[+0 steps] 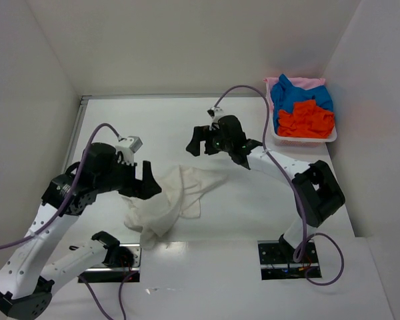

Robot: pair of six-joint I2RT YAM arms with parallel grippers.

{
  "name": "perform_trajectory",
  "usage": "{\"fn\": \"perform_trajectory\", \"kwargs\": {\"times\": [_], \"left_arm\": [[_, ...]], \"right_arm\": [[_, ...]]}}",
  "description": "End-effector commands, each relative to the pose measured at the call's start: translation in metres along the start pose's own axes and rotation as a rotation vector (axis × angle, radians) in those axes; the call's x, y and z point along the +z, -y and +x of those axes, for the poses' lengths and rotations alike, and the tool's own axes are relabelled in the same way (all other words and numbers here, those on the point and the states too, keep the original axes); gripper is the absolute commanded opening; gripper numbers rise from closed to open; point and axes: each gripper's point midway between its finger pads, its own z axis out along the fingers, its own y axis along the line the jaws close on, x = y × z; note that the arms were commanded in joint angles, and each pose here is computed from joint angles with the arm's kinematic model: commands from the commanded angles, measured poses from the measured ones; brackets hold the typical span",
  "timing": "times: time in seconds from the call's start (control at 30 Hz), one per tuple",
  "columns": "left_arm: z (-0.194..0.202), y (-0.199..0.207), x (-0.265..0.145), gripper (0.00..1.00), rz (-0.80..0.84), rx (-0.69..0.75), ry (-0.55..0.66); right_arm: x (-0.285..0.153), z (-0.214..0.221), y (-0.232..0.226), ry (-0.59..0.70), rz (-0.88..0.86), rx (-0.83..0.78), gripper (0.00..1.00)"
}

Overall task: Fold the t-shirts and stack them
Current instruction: Move the tshirt to the center of the board, then flatten out the tshirt

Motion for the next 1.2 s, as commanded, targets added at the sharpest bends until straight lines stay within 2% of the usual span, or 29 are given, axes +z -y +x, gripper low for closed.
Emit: {"fn": "perform_trajectory", "kwargs": {"times": [0.0, 0.17, 0.33, 0.63, 0.77, 0.87, 1.03, 1.17], "left_arm": [[-0.011, -0.012, 0.001, 1.00, -0.095, -0.101, 0.046], [0.006, -0.044, 0.021, 1.00, -0.271, -0.277, -0.001], [0.041, -0.077, 0.050, 1.00, -0.432, -0.352, -0.144], [0.036, -0.081, 0.062, 1.00, -0.499, -0.477, -0.146], [0.056, -0.084, 0.080, 1.00, -0.521, -0.546, -0.226], [0.067, -0.086, 0.085, 1.00, -0.525, -0.606, -0.225], [0.075, -0.085, 0.081, 0.91, -0.502, -0.666, -0.164], [0.089, -0.085, 0.091, 0.84, -0.496, -0.673, -0.233]], "right_arm": [[-0.022, -0.044, -0.012, 0.134, 0.008, -0.060, 1.00], [-0.037, -0.045, -0.001, 0.164, 0.084, -0.066, 1.00], [-0.063, -0.048, -0.002, 0.199, 0.102, -0.078, 1.00], [-0.079, -0.044, 0.002, 0.216, 0.130, -0.076, 1.00], [-0.078, -0.039, 0.004, 0.206, 0.134, -0.075, 1.00], [-0.084, -0.044, 0.001, 0.224, 0.128, -0.088, 1.00], [-0.088, -0.042, 0.004, 0.228, 0.139, -0.107, 1.00], [-0.086, -0.040, 0.006, 0.219, 0.144, -0.115, 1.00]]}}
